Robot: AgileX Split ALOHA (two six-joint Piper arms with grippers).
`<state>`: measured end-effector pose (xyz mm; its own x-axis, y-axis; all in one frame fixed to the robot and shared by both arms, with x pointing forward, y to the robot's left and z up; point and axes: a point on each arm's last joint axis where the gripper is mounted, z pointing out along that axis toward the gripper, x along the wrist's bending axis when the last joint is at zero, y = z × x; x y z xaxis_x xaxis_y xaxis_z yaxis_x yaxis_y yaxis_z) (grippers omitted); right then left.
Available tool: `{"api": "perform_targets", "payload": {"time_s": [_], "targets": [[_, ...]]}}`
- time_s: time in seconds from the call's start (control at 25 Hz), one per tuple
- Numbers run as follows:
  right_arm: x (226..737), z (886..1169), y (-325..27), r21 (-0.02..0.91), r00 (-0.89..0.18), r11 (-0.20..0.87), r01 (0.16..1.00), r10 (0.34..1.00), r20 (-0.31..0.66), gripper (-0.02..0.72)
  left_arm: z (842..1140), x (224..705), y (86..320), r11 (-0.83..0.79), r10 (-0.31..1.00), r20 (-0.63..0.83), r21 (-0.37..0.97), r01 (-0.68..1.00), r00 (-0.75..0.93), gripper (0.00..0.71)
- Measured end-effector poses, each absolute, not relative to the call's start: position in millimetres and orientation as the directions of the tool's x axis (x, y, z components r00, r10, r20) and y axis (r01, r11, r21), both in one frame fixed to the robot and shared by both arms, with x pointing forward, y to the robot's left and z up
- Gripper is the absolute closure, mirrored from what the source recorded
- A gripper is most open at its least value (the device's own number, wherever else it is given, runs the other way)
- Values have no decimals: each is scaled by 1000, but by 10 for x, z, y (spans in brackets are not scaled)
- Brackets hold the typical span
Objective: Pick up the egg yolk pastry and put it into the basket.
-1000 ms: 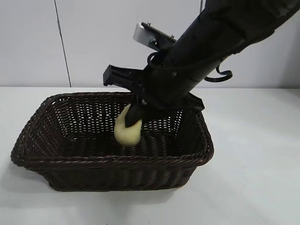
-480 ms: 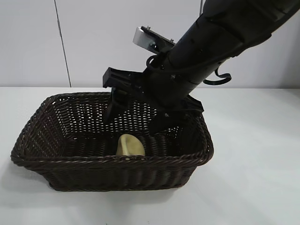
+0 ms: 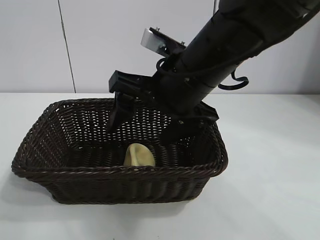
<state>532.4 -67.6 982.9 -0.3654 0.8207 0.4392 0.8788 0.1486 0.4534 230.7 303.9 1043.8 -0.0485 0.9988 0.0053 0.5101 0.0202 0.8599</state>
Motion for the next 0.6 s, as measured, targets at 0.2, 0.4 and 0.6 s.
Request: {"api": "perform_targets", "payload": {"time_s": [0.2,0.4,0.6], "targets": [[5363,10249,-592,499,-429,169,850,771,470,38,10438,2307,3039,20,999,5,860,510,-48,58],[5380,10480,-566,521,-468,197,830,754,461,38,10438,2307,3039,20,999,5,860,510,-48,58],[5404,10415,-711,452,-415,219,865,820,395,42,10438,2307,3039,20,999,5,860,510,-48,58]]}}
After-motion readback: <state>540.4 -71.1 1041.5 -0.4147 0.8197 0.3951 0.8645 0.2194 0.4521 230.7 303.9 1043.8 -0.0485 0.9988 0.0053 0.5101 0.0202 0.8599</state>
